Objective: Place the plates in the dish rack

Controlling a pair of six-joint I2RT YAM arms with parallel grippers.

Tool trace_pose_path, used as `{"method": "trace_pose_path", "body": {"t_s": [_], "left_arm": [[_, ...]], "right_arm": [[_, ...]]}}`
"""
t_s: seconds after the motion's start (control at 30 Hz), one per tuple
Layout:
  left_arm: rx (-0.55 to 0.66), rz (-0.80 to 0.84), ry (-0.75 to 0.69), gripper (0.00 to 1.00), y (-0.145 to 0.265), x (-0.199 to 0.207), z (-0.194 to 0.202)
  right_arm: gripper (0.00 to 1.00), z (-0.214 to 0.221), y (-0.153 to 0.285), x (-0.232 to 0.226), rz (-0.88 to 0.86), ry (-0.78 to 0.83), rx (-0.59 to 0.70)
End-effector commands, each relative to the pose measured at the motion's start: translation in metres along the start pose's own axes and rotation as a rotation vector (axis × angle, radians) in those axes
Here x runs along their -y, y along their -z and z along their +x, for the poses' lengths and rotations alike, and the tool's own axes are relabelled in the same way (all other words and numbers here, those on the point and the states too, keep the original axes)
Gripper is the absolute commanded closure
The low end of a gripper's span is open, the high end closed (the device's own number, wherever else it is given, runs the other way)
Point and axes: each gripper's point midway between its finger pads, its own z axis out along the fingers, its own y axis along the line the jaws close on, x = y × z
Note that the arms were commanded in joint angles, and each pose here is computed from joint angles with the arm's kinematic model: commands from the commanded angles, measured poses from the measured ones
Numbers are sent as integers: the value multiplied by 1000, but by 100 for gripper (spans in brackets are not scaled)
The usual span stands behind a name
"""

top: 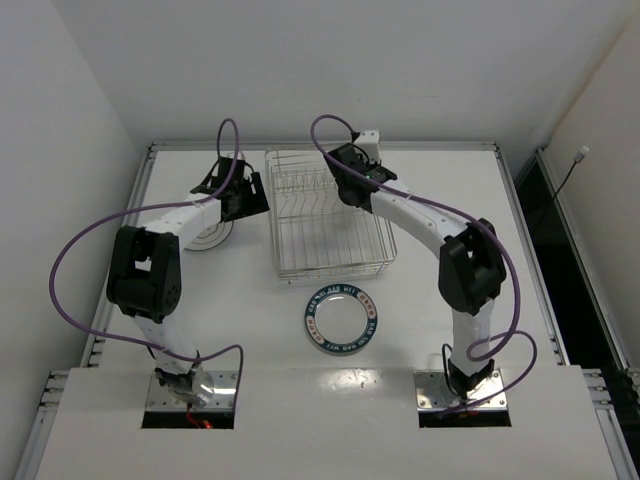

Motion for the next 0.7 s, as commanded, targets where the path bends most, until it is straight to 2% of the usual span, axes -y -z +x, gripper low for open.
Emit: {"method": "trace_pose_path", "body": {"t_s": [0.0, 0.1, 0.23, 0.27, 0.3, 0.43, 0.47, 0.5, 0.53, 0.6, 0.63, 0.67], "left_arm": [[49, 52, 4, 33, 9, 18, -20], [49, 52, 4, 33, 9, 18, -20], [49, 52, 4, 33, 9, 18, -20], [49, 52, 4, 33, 9, 18, -20], [49, 52, 4, 33, 9, 18, -20], [49, 52, 4, 33, 9, 18, -20], [57, 56, 4, 33, 10, 20, -24], [57, 56, 4, 33, 11, 20, -24], [65, 60, 5, 33, 14, 21, -26], [65, 60, 5, 33, 14, 21, -26], [65, 60, 5, 33, 14, 21, -26], [65, 60, 5, 33, 14, 21, -26]], "right_arm": [[100, -9, -2, -13, -49, -74, -13], [98, -7, -6, -13, -51, -71, -27], [81, -14, 3, -7, -59, -52, -32], [73, -30, 11, -3, -69, -54, -9], [69, -32, 16, 4, -64, -30, -20], [50, -67, 52, 53, -23, -23, -1], [43, -69, 62, 62, -34, -21, -8], [42, -71, 71, 72, -52, -27, -18], [40, -51, 79, 78, -76, 1, -75], [39, -18, 110, 75, -294, -68, -152], [39, -1, 127, 63, -464, -121, -215], [37, 12, 139, 62, -545, -173, -233]]}}
